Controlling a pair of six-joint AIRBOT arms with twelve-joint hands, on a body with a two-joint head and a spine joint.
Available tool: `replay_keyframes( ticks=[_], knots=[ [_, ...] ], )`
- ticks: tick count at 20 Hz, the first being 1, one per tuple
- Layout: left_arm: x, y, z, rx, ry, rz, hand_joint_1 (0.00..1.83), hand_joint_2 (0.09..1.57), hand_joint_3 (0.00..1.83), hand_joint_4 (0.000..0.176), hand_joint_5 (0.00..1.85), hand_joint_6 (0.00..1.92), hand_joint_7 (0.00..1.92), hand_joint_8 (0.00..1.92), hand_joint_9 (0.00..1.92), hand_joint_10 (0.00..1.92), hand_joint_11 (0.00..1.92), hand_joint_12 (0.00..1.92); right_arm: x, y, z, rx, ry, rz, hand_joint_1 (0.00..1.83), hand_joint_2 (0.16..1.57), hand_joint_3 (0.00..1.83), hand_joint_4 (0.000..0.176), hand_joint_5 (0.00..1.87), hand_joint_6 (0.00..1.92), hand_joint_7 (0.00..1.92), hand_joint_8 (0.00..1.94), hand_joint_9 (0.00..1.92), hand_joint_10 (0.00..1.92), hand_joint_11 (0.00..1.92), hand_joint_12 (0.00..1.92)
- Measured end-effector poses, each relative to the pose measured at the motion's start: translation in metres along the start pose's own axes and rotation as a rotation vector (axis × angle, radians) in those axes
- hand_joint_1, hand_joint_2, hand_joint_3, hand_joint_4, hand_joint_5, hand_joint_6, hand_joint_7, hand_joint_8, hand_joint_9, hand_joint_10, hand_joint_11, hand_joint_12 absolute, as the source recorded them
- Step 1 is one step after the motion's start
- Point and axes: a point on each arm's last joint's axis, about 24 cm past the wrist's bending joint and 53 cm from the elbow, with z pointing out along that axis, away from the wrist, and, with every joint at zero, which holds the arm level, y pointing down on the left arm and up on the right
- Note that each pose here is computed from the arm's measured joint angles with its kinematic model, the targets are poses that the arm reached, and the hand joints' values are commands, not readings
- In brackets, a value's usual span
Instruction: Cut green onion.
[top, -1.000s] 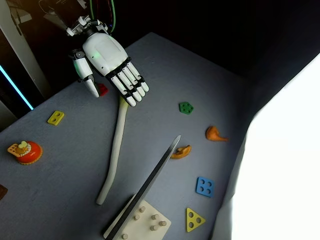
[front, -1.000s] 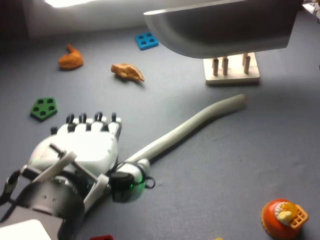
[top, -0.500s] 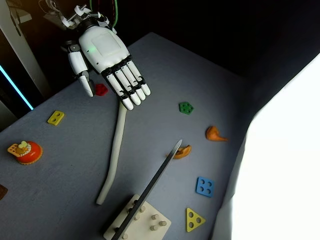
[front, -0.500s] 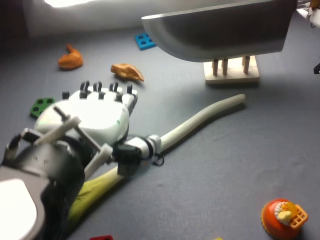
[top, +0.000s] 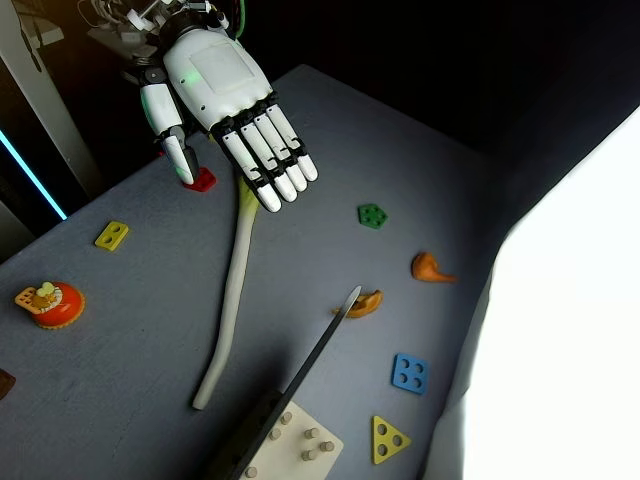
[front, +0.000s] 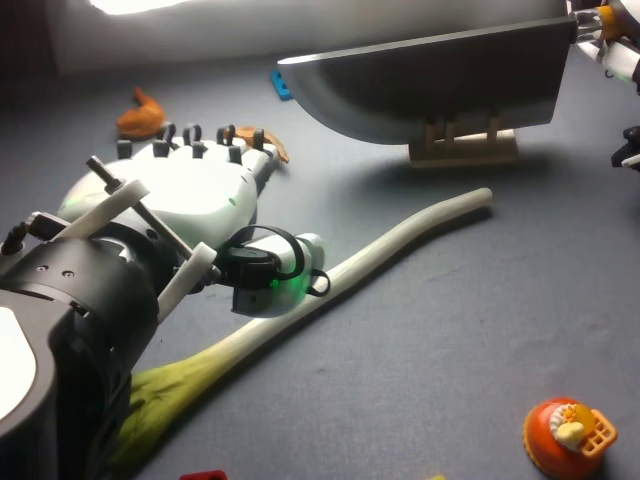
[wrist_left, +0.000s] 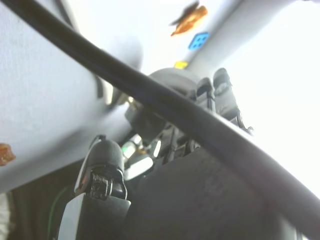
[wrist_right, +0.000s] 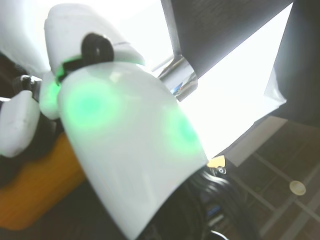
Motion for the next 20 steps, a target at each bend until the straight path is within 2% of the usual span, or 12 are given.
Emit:
replay_keyframes(
  ticks=[1, 2, 3, 4, 5, 7, 8, 11, 13, 17, 18, 20],
  knots=[
    [-0.001, 0.000, 0.000, -0.002, 0.000, -0.007, 0.01, 1.45, 0.00, 0.000, 0.00, 0.00, 0.00, 0.00, 0.00, 0.00, 0.00, 0.00, 0.001, -0.002, -0.002, 0.003, 0.002, 0.010, 1.55, 1.25, 0.00, 0.094, 1.24, 1.92, 1.52, 1.94, 1.58, 1.92, 1.66, 1.92],
    [-0.001, -0.001, -0.001, -0.001, -0.002, -0.007, 0.00, 1.45, 0.00, 0.000, 0.00, 0.00, 0.00, 0.00, 0.00, 0.00, 0.00, 0.00, 0.002, -0.004, -0.003, 0.008, 0.002, 0.018, 1.51, 1.26, 0.00, 0.142, 1.18, 1.92, 1.48, 1.94, 1.55, 1.92, 1.63, 1.92],
    [-0.002, -0.002, -0.001, 0.001, 0.000, -0.013, 0.00, 1.45, 0.00, 0.000, 0.00, 0.00, 0.00, 0.00, 0.00, 0.00, 0.00, 0.00, 0.004, -0.005, -0.005, 0.009, 0.001, 0.023, 1.45, 1.28, 0.00, 0.162, 1.16, 1.92, 1.40, 1.94, 1.48, 1.92, 1.57, 1.92],
    [-0.002, -0.004, -0.002, 0.006, 0.001, -0.016, 0.00, 1.45, 0.00, 0.000, 0.00, 0.00, 0.00, 0.00, 0.00, 0.00, 0.00, 0.00, 0.005, -0.006, -0.005, 0.011, -0.002, 0.029, 1.41, 1.28, 0.00, 0.165, 1.11, 1.92, 1.33, 1.94, 1.42, 1.92, 1.51, 1.92],
    [-0.002, -0.006, -0.002, 0.010, 0.002, -0.018, 0.00, 1.45, 0.00, 0.000, 0.00, 0.00, 0.00, 0.00, 0.00, 0.00, 0.00, 0.00, 0.005, -0.006, -0.006, 0.013, -0.005, 0.033, 1.14, 1.36, 0.00, 0.000, 0.76, 1.63, 1.21, 1.94, 1.29, 1.92, 1.37, 1.92],
    [-0.003, -0.008, -0.004, 0.012, 0.000, -0.023, 0.00, 1.45, 0.00, 0.000, 0.00, 0.00, 0.00, 0.00, 0.00, 0.00, 0.00, 0.00, 0.004, -0.006, -0.006, 0.013, -0.010, 0.044, 1.06, 1.37, 0.00, 0.000, 0.68, 1.55, 1.06, 1.94, 1.14, 1.92, 1.21, 1.92],
    [-0.003, -0.010, -0.005, 0.020, 0.000, -0.023, 0.02, 1.45, 0.00, 0.000, 0.00, 0.00, 0.00, 0.00, 0.00, 0.00, 0.00, 0.00, 0.004, -0.005, -0.007, 0.009, -0.020, 0.058, 1.13, 1.39, 0.00, 0.000, 0.63, 1.47, 0.79, 1.77, 1.05, 1.92, 1.10, 1.92],
    [0.004, -0.014, -0.008, 0.025, 0.019, -0.027, 0.01, 1.45, 0.00, 0.000, 0.00, 0.00, 0.00, 0.00, 0.00, 0.00, 0.00, 0.00, 0.007, -0.005, -0.009, 0.006, -0.011, 0.057, 1.12, 1.38, 0.00, 0.000, 0.60, 1.56, 0.75, 1.56, 0.85, 1.92, 0.86, 1.92],
    [0.008, -0.018, -0.012, 0.041, 0.028, -0.023, 0.00, 1.45, 0.00, 0.000, 0.00, 0.00, 0.00, 0.00, 0.00, 0.00, 0.00, 0.00, 0.009, -0.007, -0.010, 0.010, -0.007, 0.055, 1.11, 1.38, 0.00, 0.001, 0.62, 1.56, 0.74, 1.54, 0.76, 1.92, 0.75, 1.92],
    [0.009, -0.021, -0.015, 0.047, 0.031, -0.023, 0.00, 1.44, 0.00, 0.000, 0.00, 0.00, 0.00, 0.00, 0.00, 0.00, 0.00, 0.00, 0.007, -0.010, -0.011, 0.009, -0.005, 0.040, 1.08, 1.42, 0.00, 0.024, 0.58, 1.62, 0.66, 1.61, 0.58, 1.92, 0.57, 1.92],
    [0.009, -0.023, -0.016, 0.051, 0.028, -0.021, 0.00, 1.44, 0.00, 0.000, 0.00, 0.00, 0.00, 0.00, 0.00, 0.00, 0.00, 0.00, 0.008, -0.009, -0.011, 0.003, 0.001, 0.044, 1.07, 1.42, 0.00, 0.000, 0.56, 1.58, 0.64, 1.70, 0.52, 1.92, 0.52, 1.92],
    [0.013, -0.030, -0.018, 0.068, 0.039, -0.022, 0.00, 1.44, 0.00, 0.000, 0.00, 0.00, 0.00, 0.00, 0.00, 0.00, 0.00, 0.00, 0.010, -0.008, -0.013, -0.015, 0.020, 0.045, 1.11, 1.34, 0.00, 0.000, 0.60, 1.43, 0.66, 1.70, 0.43, 1.77, 0.43, 1.92]
  ],
)
